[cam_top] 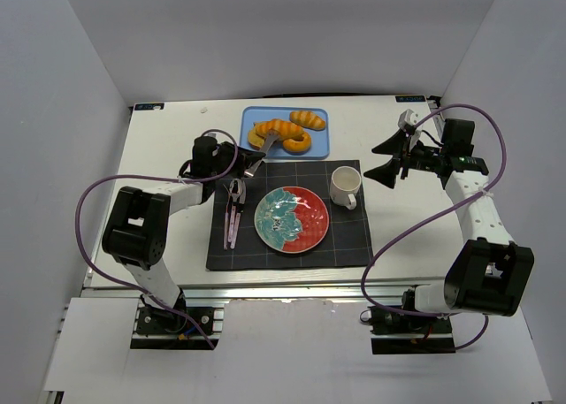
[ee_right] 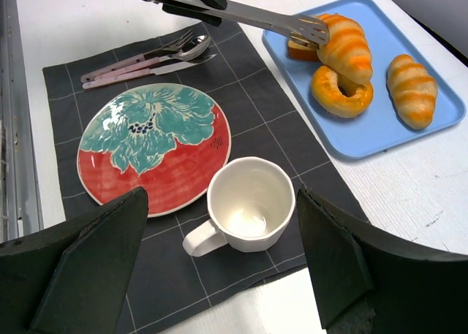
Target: Place the bread
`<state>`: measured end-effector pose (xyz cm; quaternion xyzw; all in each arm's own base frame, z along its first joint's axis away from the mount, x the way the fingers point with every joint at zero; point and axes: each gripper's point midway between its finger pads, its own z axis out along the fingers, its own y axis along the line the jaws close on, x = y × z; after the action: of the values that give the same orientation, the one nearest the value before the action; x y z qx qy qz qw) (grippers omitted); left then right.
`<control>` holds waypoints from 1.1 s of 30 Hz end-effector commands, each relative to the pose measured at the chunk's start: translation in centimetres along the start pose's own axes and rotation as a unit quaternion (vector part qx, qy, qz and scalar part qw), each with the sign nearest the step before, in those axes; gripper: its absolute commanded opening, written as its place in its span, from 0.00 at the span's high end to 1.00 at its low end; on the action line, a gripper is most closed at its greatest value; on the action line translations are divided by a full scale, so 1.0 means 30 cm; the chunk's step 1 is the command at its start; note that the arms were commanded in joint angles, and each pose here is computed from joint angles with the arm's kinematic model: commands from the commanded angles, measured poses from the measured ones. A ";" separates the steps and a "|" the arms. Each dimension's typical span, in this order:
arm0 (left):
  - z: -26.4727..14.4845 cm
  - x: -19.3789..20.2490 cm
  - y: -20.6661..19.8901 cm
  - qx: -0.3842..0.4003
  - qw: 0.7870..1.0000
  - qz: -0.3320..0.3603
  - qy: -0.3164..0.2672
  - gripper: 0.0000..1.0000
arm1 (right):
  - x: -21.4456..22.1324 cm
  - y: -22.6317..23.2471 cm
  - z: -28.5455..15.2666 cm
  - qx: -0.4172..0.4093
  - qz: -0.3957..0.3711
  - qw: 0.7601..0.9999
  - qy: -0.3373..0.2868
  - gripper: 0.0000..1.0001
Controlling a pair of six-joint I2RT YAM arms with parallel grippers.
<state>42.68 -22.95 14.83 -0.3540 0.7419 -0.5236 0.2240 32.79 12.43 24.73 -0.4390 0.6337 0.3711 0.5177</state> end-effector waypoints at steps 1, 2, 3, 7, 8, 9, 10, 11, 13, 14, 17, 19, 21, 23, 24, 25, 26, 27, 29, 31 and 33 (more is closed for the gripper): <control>-0.047 0.014 -0.104 0.041 0.999 0.031 -0.003 0.98 | -0.047 0.016 -0.016 -0.005 -0.019 1.000 -0.014 0.13; -0.061 0.022 -0.124 0.047 0.998 0.042 -0.002 1.00 | -0.049 0.018 -0.015 -0.005 -0.020 1.000 -0.014 0.13; -0.071 0.024 -0.132 0.048 0.998 0.048 -0.003 1.00 | -0.054 0.018 -0.016 -0.005 -0.023 1.000 -0.014 0.13; -0.139 0.057 -0.170 0.059 0.993 0.101 0.000 1.00 | -0.053 0.024 -0.021 -0.006 -0.025 1.000 -0.009 0.13; -0.155 0.070 -0.143 0.056 0.992 0.116 0.004 1.00 | -0.054 0.024 -0.022 -0.006 -0.036 0.999 -0.008 0.13; -0.192 0.093 -0.161 0.068 0.989 0.131 0.010 1.00 | -0.055 0.025 -0.022 -0.007 -0.040 0.999 -0.007 0.13; -0.212 0.105 -0.154 0.070 0.987 0.141 0.011 1.00 | -0.056 0.023 -0.024 -0.006 -0.044 0.999 -0.006 0.13; -0.231 0.121 -0.135 0.066 0.985 0.159 0.015 1.00 | -0.057 0.027 -0.024 -0.008 -0.048 0.999 -0.005 0.14; -0.295 0.171 -0.105 0.072 0.981 0.178 0.029 1.00 | -0.058 0.026 -0.024 -0.007 -0.050 0.999 -0.004 0.14; -0.313 0.196 -0.069 0.061 0.979 0.193 0.038 1.00 | -0.057 0.026 -0.024 -0.008 -0.048 0.999 -0.004 0.14; -0.386 0.286 0.014 0.047 0.975 0.204 0.077 1.00 | -0.065 0.023 -0.024 -0.009 -0.048 0.999 -0.005 0.14; -0.432 0.346 0.081 0.033 0.973 0.203 0.103 1.00 | -0.065 0.016 -0.023 -0.010 -0.045 0.999 -0.004 0.14; -0.456 0.396 0.119 0.027 0.970 0.208 0.123 1.00 | -0.068 0.014 -0.024 -0.009 -0.041 0.999 -0.002 0.14; -0.480 0.442 0.161 0.020 0.968 0.207 0.141 1.00 | -0.068 0.010 -0.023 -0.008 -0.039 0.999 -0.001 0.14; -0.484 0.453 0.174 0.017 0.967 0.208 0.145 1.00 | -0.069 0.010 -0.024 -0.009 -0.039 0.999 -0.001 0.14; -0.493 0.473 0.195 0.010 0.965 0.211 0.157 1.00 | -0.070 0.011 -0.024 -0.009 -0.036 0.999 -0.001 0.14; -0.496 0.481 0.204 0.005 0.963 0.214 0.164 1.00 | -0.070 0.012 -0.024 -0.009 -0.036 0.999 -0.001 0.14; -0.498 0.488 0.211 0.002 0.961 0.217 0.169 1.00 | -0.069 0.014 -0.024 -0.009 -0.035 0.999 -0.001 0.14; -0.510 0.499 0.241 -0.016 0.958 0.222 0.182 1.00 | -0.068 0.016 -0.025 -0.008 -0.033 0.999 0.000 0.14; -0.516 0.503 0.252 -0.022 0.955 0.226 0.188 1.00 | -0.068 0.020 -0.026 -0.008 -0.033 0.999 0.001 0.14; -0.523 0.506 0.275 -0.037 0.952 0.230 0.197 1.00 | -0.065 0.025 -0.028 -0.007 -0.033 0.999 0.002 0.14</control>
<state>20.15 -23.09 12.43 -0.1069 0.8483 -0.4885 0.1740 32.18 12.23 25.34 -0.4539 0.6309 0.3634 0.5137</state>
